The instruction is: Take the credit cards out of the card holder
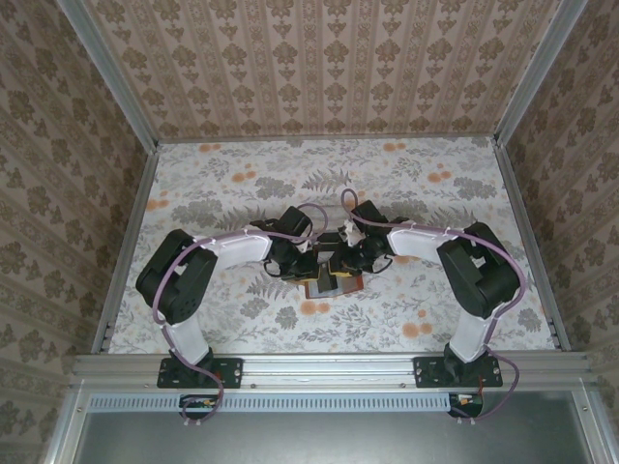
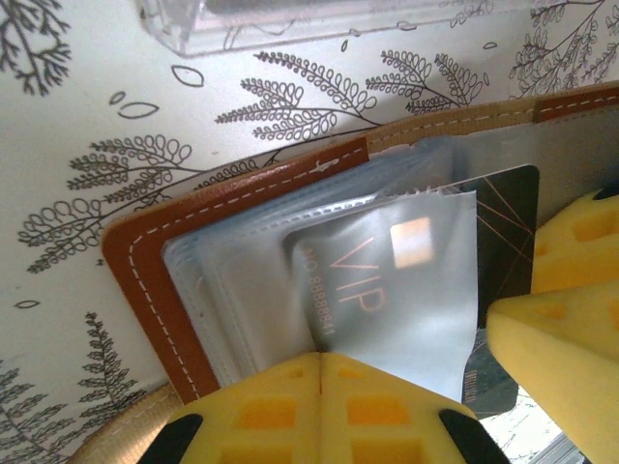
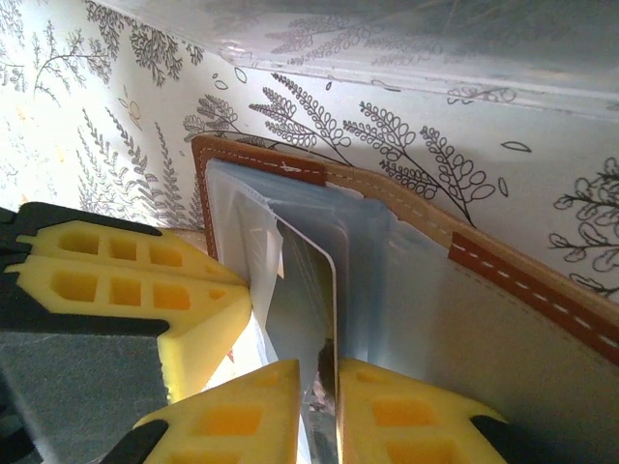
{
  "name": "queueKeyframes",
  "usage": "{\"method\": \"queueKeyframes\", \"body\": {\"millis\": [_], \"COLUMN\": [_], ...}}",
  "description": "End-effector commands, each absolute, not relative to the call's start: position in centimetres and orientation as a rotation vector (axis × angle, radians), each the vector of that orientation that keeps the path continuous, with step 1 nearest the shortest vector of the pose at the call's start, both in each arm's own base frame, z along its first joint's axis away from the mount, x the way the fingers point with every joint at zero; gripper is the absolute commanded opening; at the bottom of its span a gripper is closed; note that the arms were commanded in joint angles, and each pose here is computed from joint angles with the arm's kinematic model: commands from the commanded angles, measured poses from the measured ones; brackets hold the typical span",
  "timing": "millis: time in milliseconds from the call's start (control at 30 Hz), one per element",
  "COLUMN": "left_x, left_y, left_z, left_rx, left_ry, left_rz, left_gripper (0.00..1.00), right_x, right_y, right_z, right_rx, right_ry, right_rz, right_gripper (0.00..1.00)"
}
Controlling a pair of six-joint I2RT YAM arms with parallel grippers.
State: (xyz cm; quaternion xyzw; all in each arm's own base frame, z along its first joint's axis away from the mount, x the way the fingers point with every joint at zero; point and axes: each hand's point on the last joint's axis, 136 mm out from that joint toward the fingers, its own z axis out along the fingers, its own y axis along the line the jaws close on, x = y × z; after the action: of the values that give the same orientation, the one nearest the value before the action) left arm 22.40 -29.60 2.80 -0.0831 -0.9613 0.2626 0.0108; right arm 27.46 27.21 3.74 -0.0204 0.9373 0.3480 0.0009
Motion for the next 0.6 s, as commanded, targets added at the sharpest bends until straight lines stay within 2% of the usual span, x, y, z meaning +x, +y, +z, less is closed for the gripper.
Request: {"method": "queueKeyframes", "body": {"millis": [0,167,567], "left_x": [21.4,21.4,21.5], "left_y": [-27.9,-27.8,-28.1], "left_z": [1.0,1.4,2.4], "left_rx": [-0.243,-0.245,-0.25], "left_ry": [-2.991,-2.999,-3.01], "left_rz": [0.66,0.667,0.703], "left_gripper": [0.07,0.09,0.11], "right_x": [27.0,27.1,26.9], "right_y": [27.8,26.8,22.3], "right_z": [3.7,4.1,5.0], "right_rx": [-0.085,-0.093,-0.101], "right_ry": [2.938,2.936,2.978], "right_rz": [1.167,1.07,0.805], "right_gripper": [0.17,0.1,0.09]}}
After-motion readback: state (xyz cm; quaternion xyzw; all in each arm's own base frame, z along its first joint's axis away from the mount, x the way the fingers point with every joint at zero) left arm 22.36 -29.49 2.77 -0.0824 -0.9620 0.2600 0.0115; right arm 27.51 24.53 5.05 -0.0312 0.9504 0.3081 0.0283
